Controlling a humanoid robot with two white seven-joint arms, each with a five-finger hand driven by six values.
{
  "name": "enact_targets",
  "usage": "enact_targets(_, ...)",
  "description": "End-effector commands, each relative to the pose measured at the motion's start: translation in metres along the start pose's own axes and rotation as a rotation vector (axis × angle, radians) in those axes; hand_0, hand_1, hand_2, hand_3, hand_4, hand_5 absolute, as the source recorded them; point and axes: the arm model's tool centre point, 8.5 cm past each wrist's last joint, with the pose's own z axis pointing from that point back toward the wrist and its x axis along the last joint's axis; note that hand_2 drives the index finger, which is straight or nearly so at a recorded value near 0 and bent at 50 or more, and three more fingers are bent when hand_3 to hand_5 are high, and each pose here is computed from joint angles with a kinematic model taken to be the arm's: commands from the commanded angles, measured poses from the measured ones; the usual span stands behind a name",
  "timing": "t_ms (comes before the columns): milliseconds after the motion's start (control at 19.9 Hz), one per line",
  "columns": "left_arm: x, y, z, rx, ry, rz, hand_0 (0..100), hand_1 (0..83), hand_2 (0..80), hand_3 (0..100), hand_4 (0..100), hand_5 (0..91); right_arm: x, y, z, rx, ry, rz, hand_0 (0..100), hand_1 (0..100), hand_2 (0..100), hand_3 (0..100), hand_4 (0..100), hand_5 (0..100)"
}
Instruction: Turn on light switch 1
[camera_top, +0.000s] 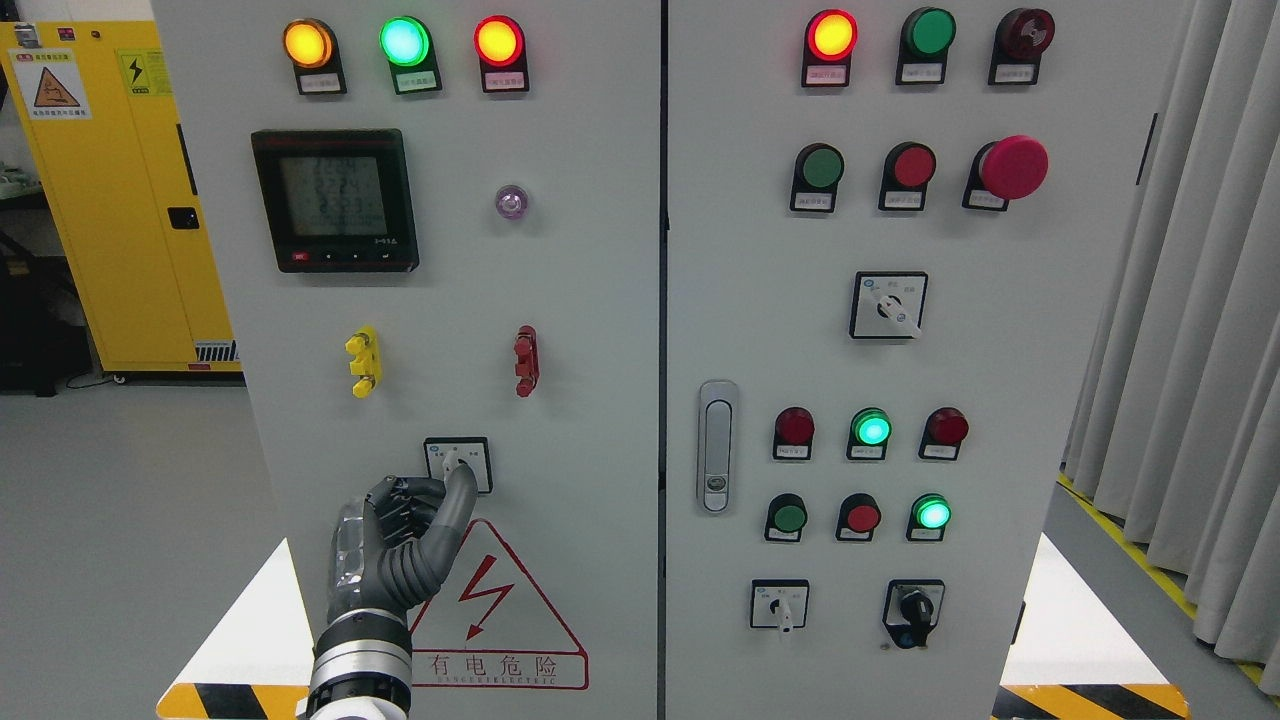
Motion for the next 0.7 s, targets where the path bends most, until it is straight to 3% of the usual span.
enact_targets(0,-0.0012,-0.0017,-0.0004,-0.004,0.005,0.001,39,58.3,59.4,87,89,83.5,0.0,-0.0001,0.0,-0.001,0.0,0.0,0,50,4,0,0,0)
enact_targets(652,0.0004,-0.0024,-0.0007,-0.008,0.0,0.004,43,56.5,59.3,88,89,83.6,0.0,0.0001,0.0,0.001,0.0,0.0,0,50,4,0,0,0)
